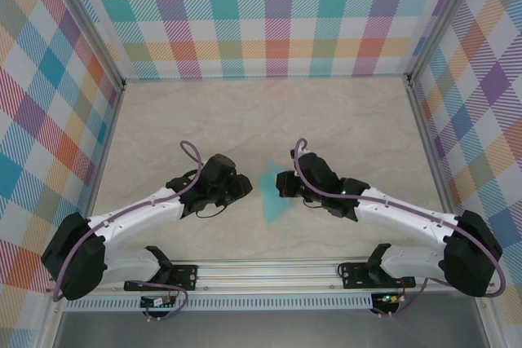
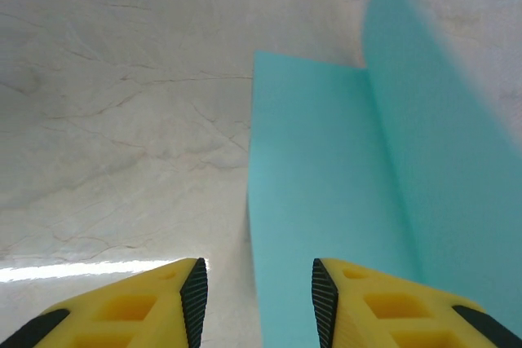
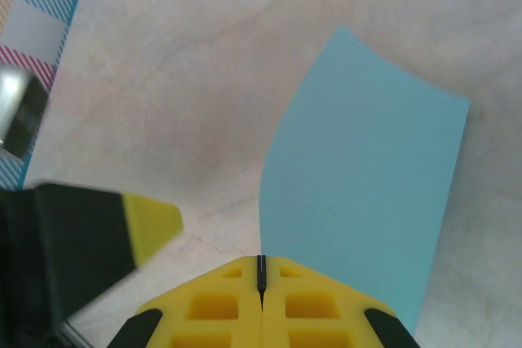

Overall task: Fold a paper plane with a square sheet of paper (pick it up from the middle)
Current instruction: Fold the triangle a second time at the center of the table.

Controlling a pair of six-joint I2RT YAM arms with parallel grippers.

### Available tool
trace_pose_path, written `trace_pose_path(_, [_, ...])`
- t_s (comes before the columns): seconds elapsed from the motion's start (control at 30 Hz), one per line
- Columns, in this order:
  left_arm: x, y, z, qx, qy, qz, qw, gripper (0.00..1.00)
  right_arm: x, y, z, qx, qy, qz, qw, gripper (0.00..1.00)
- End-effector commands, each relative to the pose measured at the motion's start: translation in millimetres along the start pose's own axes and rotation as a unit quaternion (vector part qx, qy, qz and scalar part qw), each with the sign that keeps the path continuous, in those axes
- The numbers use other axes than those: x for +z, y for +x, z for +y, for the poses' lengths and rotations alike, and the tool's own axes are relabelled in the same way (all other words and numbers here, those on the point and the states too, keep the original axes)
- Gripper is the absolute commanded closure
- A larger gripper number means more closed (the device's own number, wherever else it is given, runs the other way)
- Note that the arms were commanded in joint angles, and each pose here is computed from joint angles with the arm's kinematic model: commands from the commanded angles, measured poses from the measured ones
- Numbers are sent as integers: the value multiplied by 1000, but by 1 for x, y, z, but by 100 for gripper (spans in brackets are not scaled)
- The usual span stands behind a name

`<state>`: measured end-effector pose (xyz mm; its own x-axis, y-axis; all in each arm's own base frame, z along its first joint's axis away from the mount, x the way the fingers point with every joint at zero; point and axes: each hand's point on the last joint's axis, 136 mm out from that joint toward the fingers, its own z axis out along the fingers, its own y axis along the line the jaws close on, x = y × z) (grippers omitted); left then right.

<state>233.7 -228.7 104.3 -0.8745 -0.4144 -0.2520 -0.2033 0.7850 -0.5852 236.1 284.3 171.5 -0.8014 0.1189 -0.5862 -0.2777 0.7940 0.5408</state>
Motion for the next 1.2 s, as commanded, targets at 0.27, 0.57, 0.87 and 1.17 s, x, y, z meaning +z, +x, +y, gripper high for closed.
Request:
trace_pose_path(0.27, [-32, -13, 15, 13, -31, -50, 998, 59, -3, -71, 16, -70, 102, -54, 991, 97])
trace_pose_path(0.57, [-44, -19, 29, 0, -40, -80, 996, 59, 42, -1, 6, -53, 128, 18, 990, 97])
trace_pose_path(0.87, [-33, -13, 34, -19, -13, -54, 998, 60, 68, 50, 14, -31, 111, 73, 991, 97])
trace_pose_path(1.17, [15, 13, -2, -14, 62, 51, 997, 76, 71, 67, 0, -11, 109, 86, 990, 96])
